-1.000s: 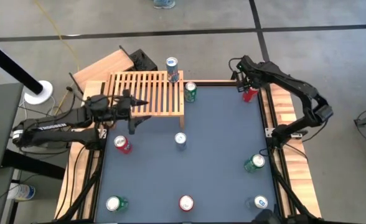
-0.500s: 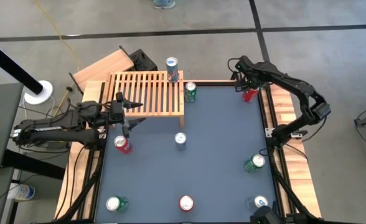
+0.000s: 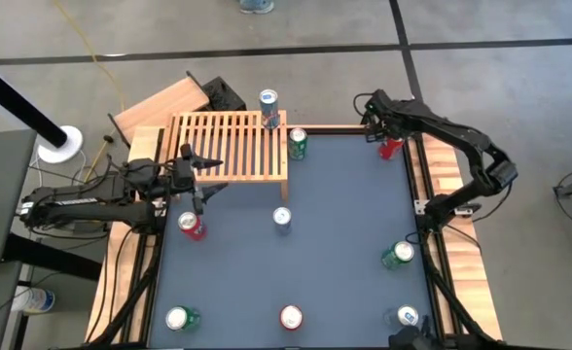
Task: Place canned beverage on shelf
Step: Put the top right red soda can on the shelf
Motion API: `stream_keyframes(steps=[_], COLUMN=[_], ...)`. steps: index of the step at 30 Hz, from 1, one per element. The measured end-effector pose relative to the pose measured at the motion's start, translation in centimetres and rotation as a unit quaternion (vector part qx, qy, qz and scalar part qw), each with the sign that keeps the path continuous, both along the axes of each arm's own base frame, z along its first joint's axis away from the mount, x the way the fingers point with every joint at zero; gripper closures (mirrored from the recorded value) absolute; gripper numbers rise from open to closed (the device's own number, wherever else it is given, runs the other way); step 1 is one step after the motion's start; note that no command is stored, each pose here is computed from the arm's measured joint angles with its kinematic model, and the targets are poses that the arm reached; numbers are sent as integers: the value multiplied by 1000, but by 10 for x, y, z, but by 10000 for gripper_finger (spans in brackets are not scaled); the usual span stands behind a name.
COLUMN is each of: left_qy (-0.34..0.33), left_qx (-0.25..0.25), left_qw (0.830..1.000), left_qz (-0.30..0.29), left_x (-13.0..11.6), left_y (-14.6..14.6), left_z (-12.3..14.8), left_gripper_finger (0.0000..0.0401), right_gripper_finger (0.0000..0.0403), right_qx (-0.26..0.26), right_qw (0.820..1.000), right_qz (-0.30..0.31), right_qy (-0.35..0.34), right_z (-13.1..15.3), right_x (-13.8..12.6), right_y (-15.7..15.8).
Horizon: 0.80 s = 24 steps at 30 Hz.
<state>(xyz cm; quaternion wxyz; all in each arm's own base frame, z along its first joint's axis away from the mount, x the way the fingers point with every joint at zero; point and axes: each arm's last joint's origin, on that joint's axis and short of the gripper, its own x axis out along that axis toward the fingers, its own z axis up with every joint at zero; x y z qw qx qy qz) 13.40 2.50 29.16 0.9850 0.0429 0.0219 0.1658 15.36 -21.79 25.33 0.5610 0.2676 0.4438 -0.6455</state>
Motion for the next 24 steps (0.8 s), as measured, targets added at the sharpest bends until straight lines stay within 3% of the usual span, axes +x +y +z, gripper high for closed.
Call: stream_keyframes(steps=[4,7,14,24], left_qy=[0,0,1,-3], left_qx=[0,0,3,1], left_qw=[1000,1000,1000,1000], left_qz=[0,0,0,0], left_x=[0,0,0,0], left_y=[0,0,0,0], left_z=[0,0,0,1], left_gripper_finger=[108,108,108,108], right_gripper_finger=[127,127,127,127], right_qx=[-19,-65,-147,-185], right_qw=[1000,997,984,975], right_qz=[-25,-42,-59,-60], right_qy=[-4,-17,-76,-111], right_z=[9,12,-3,-13], right_x=[-6,-8,-12,-10], right_y=[6,13,34,37])
